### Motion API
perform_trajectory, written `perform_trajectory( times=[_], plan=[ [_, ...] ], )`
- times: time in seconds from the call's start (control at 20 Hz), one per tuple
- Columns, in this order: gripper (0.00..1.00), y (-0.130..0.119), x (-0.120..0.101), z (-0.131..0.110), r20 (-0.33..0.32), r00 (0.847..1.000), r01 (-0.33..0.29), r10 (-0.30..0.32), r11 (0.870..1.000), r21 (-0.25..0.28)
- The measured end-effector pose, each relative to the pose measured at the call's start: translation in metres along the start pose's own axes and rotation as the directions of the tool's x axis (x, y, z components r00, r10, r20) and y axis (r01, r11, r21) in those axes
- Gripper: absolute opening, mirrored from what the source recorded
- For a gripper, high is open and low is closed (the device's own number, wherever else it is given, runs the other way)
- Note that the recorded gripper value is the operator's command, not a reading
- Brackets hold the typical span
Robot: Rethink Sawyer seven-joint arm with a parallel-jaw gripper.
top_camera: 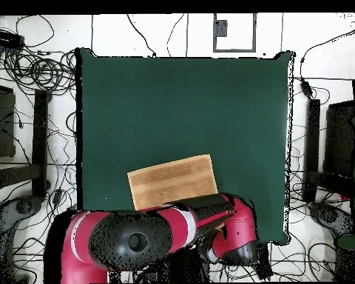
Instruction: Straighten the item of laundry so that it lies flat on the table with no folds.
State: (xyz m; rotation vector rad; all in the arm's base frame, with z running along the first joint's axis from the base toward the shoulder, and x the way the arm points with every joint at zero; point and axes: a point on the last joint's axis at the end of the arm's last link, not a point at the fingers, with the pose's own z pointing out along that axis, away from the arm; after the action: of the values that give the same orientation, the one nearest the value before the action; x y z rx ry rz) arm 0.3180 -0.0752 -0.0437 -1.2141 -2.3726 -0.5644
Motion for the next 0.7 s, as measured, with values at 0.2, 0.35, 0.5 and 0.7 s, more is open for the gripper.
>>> perform_trajectory(
  times=[0.2,0.35,0.5,0.7],
  plan=[
    [1.0,-0.007,0.008,-0.015,0.021,0.999,0.032,-0.035,0.994,0.107],
    [1.0,-0.009,0.012,-0.031,0.029,0.997,0.059,-0.065,0.982,0.177],
    [1.0,-0.008,0.014,-0.053,0.016,0.996,0.087,-0.092,0.973,0.215],
    [1.0,-0.007,0.014,-0.093,-0.019,0.993,0.114,-0.113,0.967,0.227]
  ],
)
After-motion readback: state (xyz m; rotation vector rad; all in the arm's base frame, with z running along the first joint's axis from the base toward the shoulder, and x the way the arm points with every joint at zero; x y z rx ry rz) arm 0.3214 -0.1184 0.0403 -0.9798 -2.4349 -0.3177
